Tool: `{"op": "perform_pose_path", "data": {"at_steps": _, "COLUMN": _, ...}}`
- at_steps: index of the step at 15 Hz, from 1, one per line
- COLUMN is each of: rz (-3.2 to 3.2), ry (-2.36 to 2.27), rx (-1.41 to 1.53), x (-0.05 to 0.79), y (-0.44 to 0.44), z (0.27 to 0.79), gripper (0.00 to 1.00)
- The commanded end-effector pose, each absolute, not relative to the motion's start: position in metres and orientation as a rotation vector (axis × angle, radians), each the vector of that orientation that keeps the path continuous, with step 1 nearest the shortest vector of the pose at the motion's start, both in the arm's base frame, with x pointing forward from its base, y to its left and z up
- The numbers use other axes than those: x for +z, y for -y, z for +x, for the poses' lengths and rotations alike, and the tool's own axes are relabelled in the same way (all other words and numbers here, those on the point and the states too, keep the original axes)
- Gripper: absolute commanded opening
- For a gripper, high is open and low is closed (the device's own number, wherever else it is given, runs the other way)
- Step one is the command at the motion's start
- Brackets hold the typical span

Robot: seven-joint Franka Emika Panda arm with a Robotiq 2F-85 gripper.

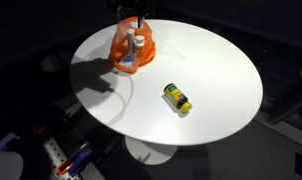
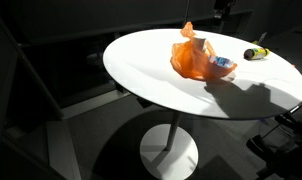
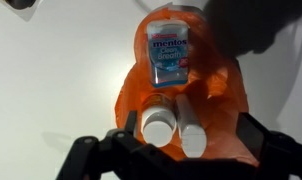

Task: Take the white and blue bottle out of the plastic bag and put it on the table

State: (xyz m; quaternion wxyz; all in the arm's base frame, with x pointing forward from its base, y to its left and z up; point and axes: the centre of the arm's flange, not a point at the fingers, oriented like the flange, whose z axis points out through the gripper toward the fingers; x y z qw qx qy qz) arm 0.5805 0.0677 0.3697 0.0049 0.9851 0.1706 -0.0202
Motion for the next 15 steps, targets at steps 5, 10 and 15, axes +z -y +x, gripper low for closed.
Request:
{"op": "perform_pose_path", "data": {"at_steps": 5, "rz": 3.075, "ry": -0.652, "rx": -0.113, "x": 0.339, "y": -0.08, "z": 0.611, "gripper": 1.0}}
{"op": "perform_pose_path", "data": {"at_steps": 10, "rz": 3.064, "ry": -0.682, "rx": -0.118, "x": 0.333, "y": -0.095, "z": 0.613, "gripper": 1.0}}
{"op": "perform_pose_path", "data": {"at_steps": 15, "rz": 3.042, "ry": -0.705, "rx": -0.093, "x": 0.33, "y": -0.103, "z": 0.614, "gripper": 0.82}}
